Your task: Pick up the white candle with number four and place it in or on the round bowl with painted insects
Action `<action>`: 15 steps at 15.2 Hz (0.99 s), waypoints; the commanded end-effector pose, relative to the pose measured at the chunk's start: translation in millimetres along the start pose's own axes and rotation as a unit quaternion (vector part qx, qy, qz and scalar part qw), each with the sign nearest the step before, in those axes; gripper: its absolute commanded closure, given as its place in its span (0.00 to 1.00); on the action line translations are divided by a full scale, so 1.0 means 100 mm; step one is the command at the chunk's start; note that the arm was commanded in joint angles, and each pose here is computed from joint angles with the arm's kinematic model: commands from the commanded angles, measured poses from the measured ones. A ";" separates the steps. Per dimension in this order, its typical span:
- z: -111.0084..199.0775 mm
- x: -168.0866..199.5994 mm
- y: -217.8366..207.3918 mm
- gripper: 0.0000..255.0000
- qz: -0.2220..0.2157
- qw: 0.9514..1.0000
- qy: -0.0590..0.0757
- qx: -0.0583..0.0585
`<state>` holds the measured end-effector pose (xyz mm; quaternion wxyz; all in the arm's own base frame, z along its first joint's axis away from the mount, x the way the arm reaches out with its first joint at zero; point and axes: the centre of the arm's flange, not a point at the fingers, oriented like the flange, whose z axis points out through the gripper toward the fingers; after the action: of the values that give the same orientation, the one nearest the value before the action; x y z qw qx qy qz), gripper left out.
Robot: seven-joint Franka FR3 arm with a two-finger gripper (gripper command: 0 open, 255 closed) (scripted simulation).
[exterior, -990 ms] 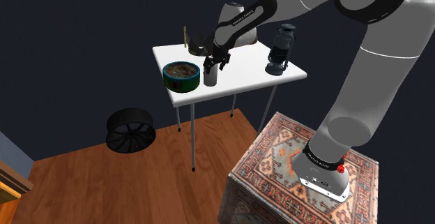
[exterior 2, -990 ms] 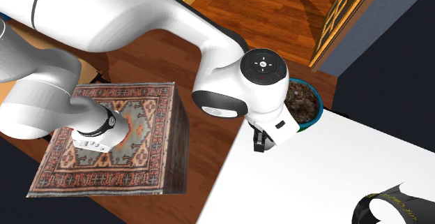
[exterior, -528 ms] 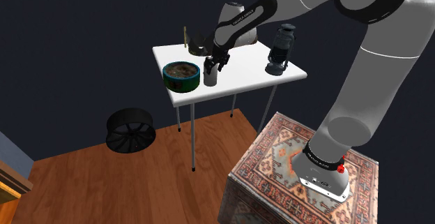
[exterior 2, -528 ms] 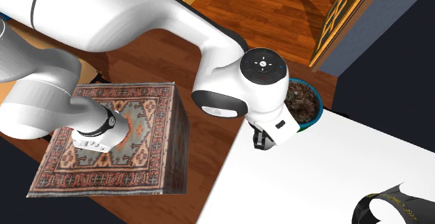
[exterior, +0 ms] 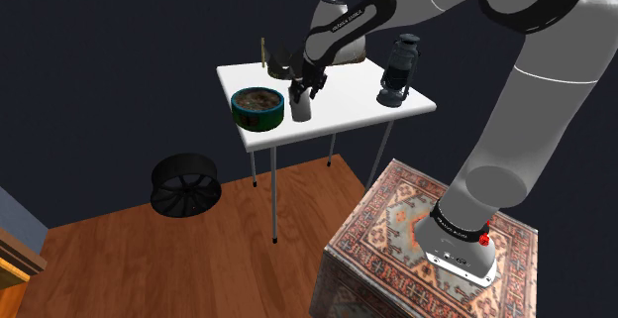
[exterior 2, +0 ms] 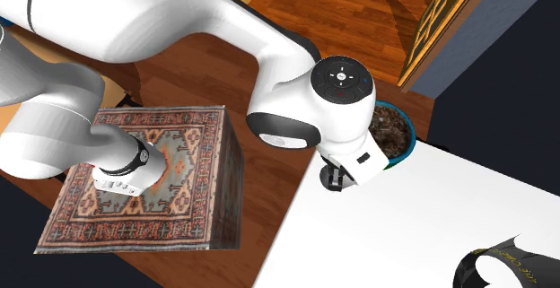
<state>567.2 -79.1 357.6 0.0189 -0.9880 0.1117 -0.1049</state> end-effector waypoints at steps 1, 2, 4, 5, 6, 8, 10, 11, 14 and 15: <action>-0.10 0.02 -0.01 1.00 0.000 1.000 0.000 0.000; -0.15 0.03 -0.01 1.00 0.000 1.000 0.000 0.000; -0.25 0.05 -0.02 1.00 0.000 1.000 0.000 0.000; -0.30 0.06 -0.02 1.00 0.000 1.000 0.000 0.000; -0.36 0.07 -0.02 1.00 0.000 1.000 0.000 0.000; -0.46 0.09 -0.03 1.00 0.000 1.000 0.000 0.000; -0.56 0.11 -0.04 1.00 0.000 1.000 0.000 0.000; -0.61 0.12 -0.04 1.00 0.000 1.000 0.000 0.000; -0.77 0.16 -0.05 1.00 0.000 1.000 0.000 0.000; -0.82 0.17 -0.05 1.00 0.000 1.000 0.000 0.000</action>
<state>567.4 -80.0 436.5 0.0189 -0.9880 0.1117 -0.1047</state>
